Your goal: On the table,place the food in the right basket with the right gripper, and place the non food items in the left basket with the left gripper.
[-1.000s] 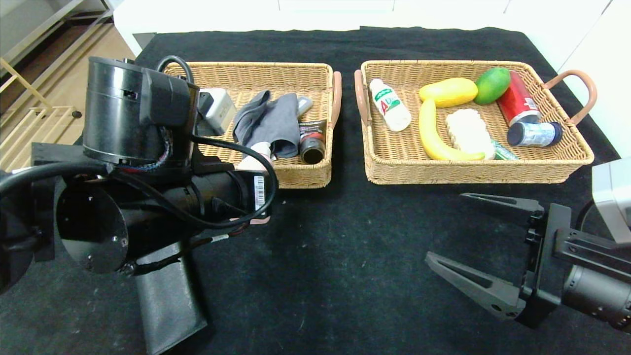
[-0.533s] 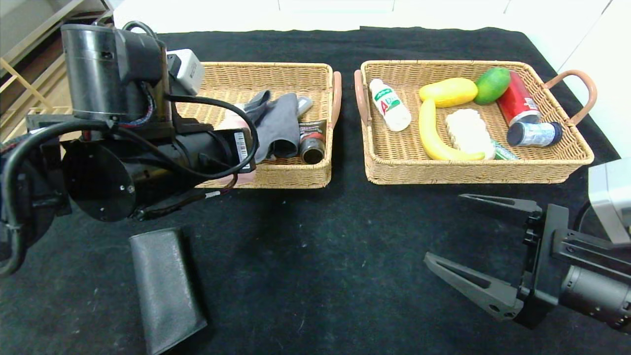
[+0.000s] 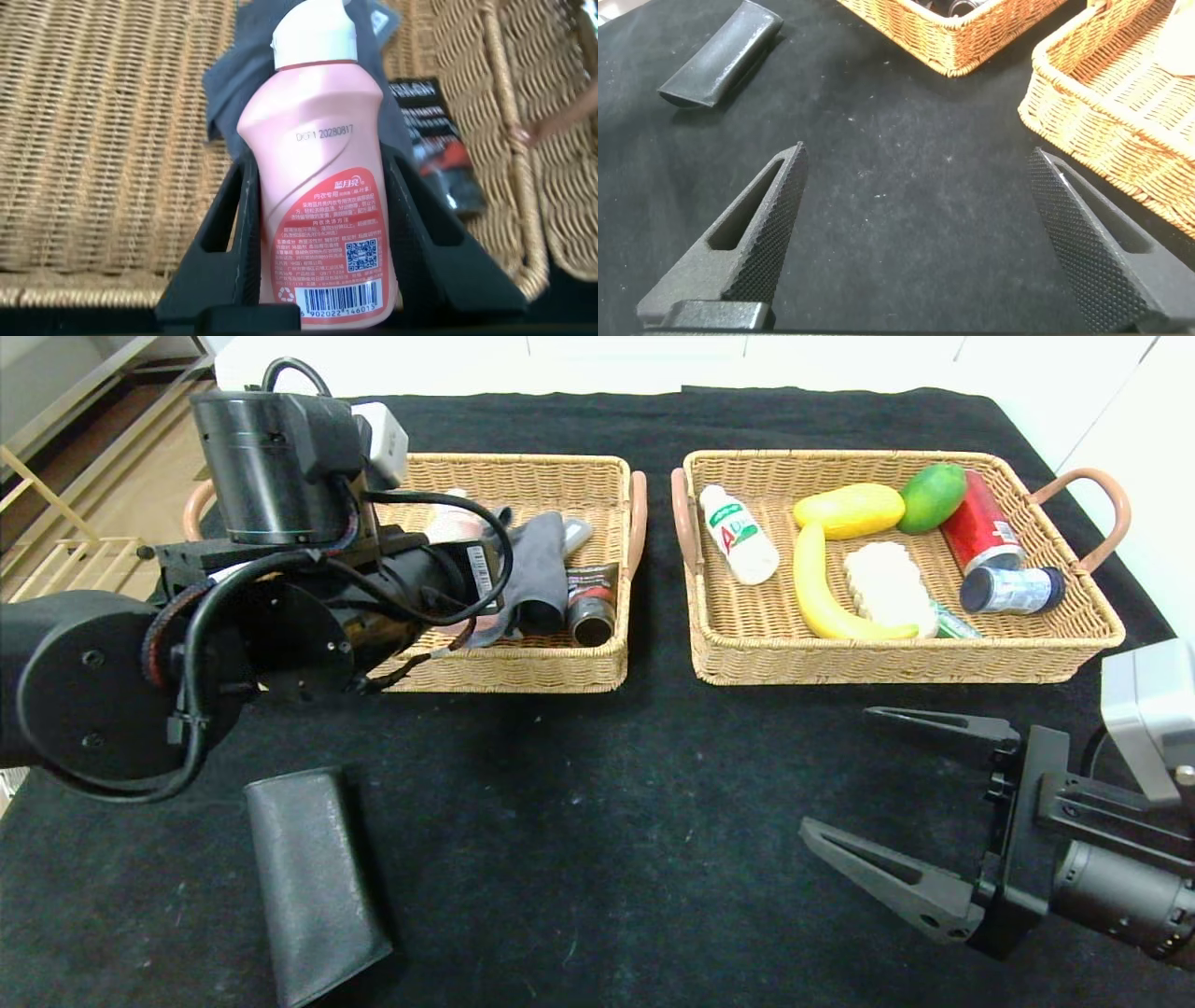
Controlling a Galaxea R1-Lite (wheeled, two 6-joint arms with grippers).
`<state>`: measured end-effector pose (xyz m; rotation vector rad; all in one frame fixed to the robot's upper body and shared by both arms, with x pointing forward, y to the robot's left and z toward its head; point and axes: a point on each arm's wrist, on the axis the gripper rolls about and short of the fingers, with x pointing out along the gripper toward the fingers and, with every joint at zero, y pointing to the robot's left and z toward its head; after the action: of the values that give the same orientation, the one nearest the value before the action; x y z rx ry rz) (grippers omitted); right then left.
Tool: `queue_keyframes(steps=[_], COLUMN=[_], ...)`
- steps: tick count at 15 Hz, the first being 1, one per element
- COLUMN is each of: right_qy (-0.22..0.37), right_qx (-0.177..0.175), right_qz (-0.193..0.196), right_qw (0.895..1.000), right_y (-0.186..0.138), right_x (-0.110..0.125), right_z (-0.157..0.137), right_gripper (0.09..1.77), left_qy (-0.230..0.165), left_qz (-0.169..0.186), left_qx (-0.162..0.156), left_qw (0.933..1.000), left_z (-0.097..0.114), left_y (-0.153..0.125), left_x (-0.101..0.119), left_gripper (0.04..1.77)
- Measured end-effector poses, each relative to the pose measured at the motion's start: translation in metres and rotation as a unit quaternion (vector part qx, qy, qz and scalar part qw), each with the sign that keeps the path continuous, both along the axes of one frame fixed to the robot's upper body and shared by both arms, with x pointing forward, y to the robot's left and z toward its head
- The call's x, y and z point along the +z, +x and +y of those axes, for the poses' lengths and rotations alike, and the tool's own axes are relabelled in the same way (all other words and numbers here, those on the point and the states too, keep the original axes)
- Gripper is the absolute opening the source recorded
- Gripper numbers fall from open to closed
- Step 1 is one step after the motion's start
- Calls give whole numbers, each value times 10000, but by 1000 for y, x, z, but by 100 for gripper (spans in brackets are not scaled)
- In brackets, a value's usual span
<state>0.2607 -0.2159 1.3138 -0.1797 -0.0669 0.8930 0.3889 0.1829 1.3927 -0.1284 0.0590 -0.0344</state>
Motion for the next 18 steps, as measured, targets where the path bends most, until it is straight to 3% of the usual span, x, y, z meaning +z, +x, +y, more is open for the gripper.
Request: queue_keyframes(steps=[4, 10, 18], right_qy=[-57, -102, -100], right_qx=[6, 3, 14], right_qz=[-10, -23, -24], right_qw=[10000, 9999, 9999], right_y=[1, 1, 1], right_x=[-2, -3, -3], right_z=[1, 2, 2], right_gripper=[171, 171, 171], left_qy=[66, 107, 115], left_qz=[-58, -4, 17], left_qx=[269, 334, 372], left_qw=[9996, 9994, 9992], left_z=[0, -1, -1], left_y=[19, 26, 26], left_x=[-3, -8, -10], left_gripper=[84, 84, 137])
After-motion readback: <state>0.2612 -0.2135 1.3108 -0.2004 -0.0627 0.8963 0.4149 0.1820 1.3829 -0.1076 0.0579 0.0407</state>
